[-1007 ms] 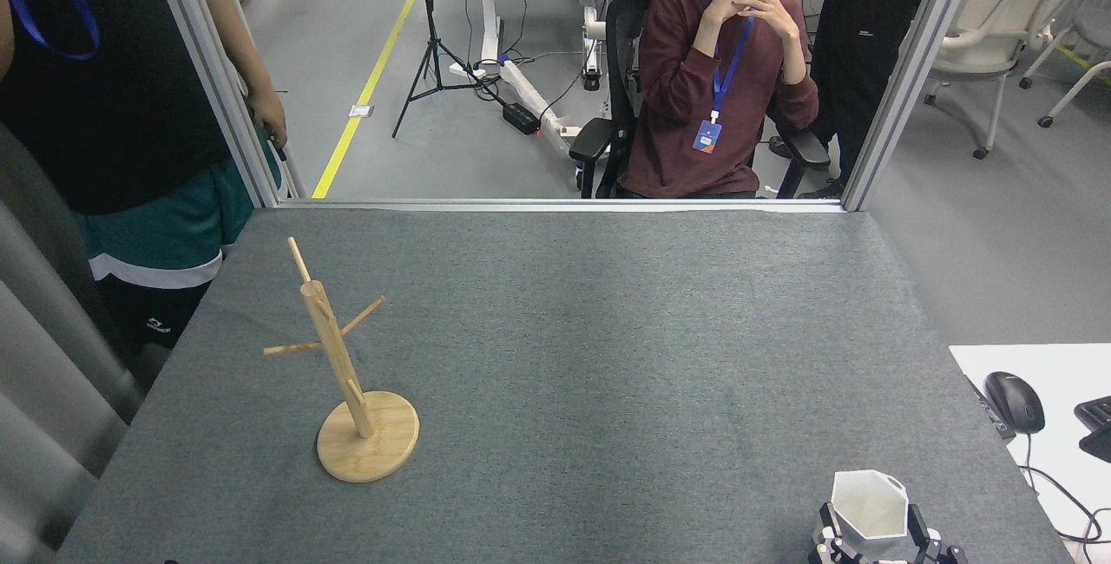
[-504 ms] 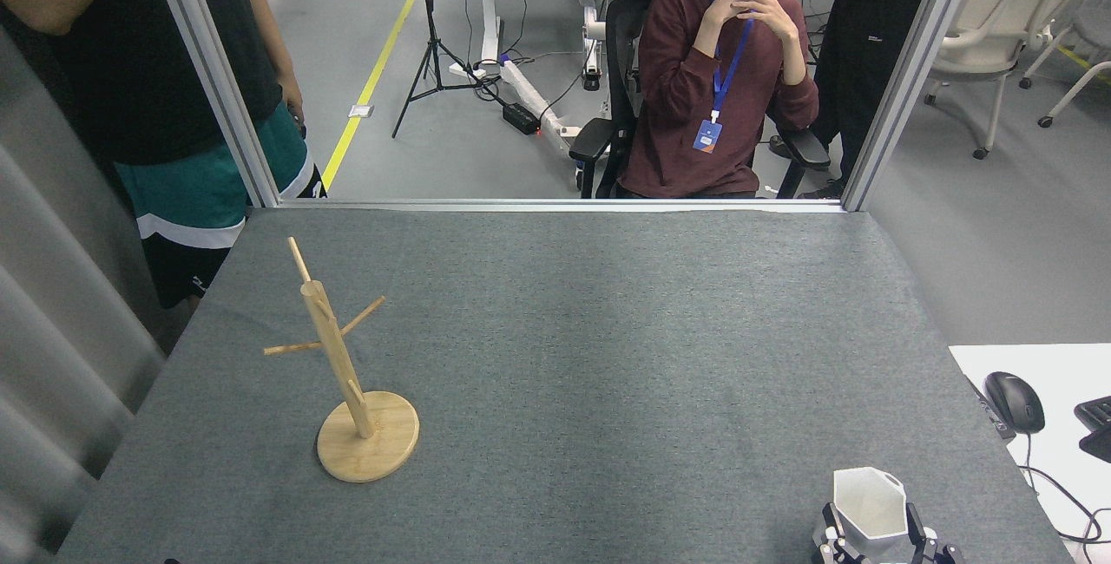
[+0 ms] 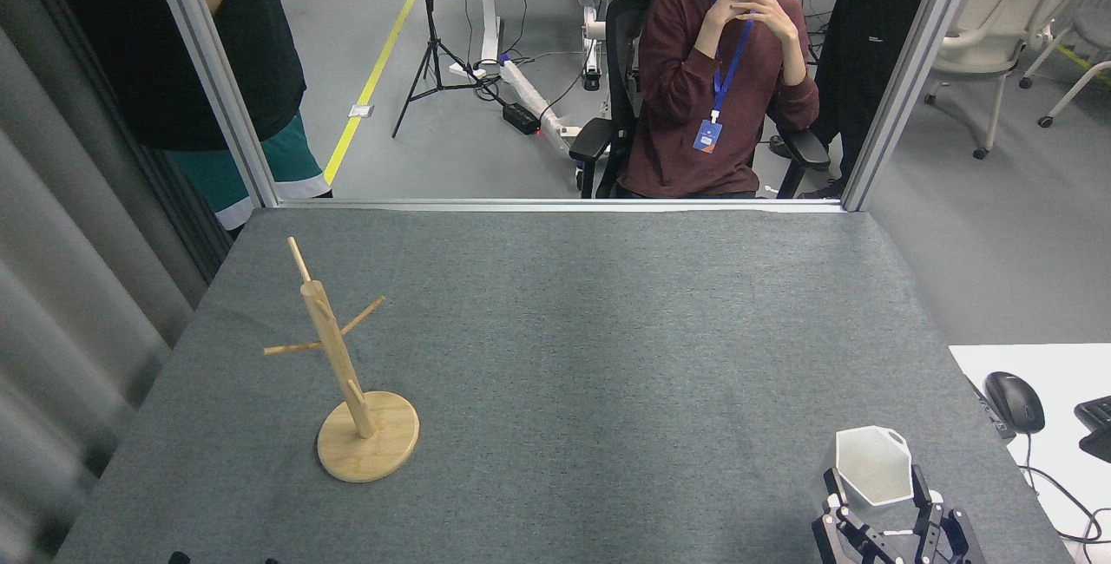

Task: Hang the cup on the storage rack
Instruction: 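Grasp the white hexagonal cup with the right gripper and lift it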

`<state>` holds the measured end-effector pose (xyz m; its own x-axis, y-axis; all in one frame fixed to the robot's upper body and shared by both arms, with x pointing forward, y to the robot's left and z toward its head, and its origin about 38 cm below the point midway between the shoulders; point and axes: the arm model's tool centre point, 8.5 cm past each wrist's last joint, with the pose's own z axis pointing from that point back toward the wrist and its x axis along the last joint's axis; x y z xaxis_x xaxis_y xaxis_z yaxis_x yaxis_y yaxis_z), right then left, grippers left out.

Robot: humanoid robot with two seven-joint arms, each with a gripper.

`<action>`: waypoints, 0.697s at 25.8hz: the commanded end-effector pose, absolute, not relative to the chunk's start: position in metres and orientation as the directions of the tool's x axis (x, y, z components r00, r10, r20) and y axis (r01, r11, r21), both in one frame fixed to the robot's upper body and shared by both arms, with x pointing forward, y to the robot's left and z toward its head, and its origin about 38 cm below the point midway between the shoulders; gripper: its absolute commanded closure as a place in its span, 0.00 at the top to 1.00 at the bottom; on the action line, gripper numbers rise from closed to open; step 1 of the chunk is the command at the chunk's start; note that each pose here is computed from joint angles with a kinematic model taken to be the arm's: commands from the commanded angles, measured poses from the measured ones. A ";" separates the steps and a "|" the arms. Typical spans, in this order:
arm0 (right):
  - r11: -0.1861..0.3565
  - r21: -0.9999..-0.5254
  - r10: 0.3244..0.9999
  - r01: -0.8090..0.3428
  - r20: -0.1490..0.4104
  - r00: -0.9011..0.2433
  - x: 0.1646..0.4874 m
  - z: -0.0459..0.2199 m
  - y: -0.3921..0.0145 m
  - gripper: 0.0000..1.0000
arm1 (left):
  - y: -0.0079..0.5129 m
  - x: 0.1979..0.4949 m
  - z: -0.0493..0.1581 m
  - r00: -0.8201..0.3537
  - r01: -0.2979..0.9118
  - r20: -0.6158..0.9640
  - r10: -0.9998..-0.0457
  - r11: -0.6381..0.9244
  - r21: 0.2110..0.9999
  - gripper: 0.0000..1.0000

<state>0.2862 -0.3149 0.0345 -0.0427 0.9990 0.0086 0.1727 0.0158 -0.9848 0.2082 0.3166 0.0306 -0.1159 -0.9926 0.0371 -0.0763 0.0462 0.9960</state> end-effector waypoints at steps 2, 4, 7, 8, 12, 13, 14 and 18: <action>0.068 -0.955 0.997 0.288 0.052 -0.063 0.300 0.066 -0.290 0.56 | 0.292 0.214 0.026 -0.174 -0.061 0.049 -0.984 0.061 0.996 1.00; 0.107 -0.939 0.992 0.328 0.078 -0.101 0.308 0.078 -0.270 0.56 | 0.270 0.221 0.022 -0.238 -0.047 0.017 -0.971 0.029 0.998 1.00; 0.184 -0.912 0.972 0.367 0.115 -0.203 0.326 0.096 -0.221 0.56 | 0.224 0.230 0.016 -0.372 -0.031 -0.063 -0.926 -0.056 0.998 1.00; 0.199 -0.905 0.965 0.375 0.115 -0.235 0.330 0.102 -0.207 0.56 | 0.211 0.232 0.014 -0.409 -0.026 -0.068 -0.910 -0.062 0.998 1.00; 0.229 -0.898 0.927 0.376 0.083 -0.366 0.334 0.113 -0.142 0.56 | 0.168 0.243 0.006 -0.504 0.028 -0.034 -0.863 -0.056 0.998 1.00; 0.234 -0.898 0.913 0.371 0.072 -0.400 0.332 0.115 -0.123 0.55 | 0.161 0.244 0.002 -0.515 0.049 -0.023 -0.857 -0.056 0.997 1.00; 0.235 -0.901 0.899 0.364 0.059 -0.434 0.327 0.115 -0.104 0.55 | 0.157 0.247 0.002 -0.520 0.054 -0.018 -0.854 -0.054 0.997 1.00; 0.236 -0.911 0.853 0.338 0.027 -0.521 0.302 0.112 -0.046 0.55 | 0.153 0.251 0.004 -0.526 0.047 -0.019 -0.850 -0.052 0.998 1.00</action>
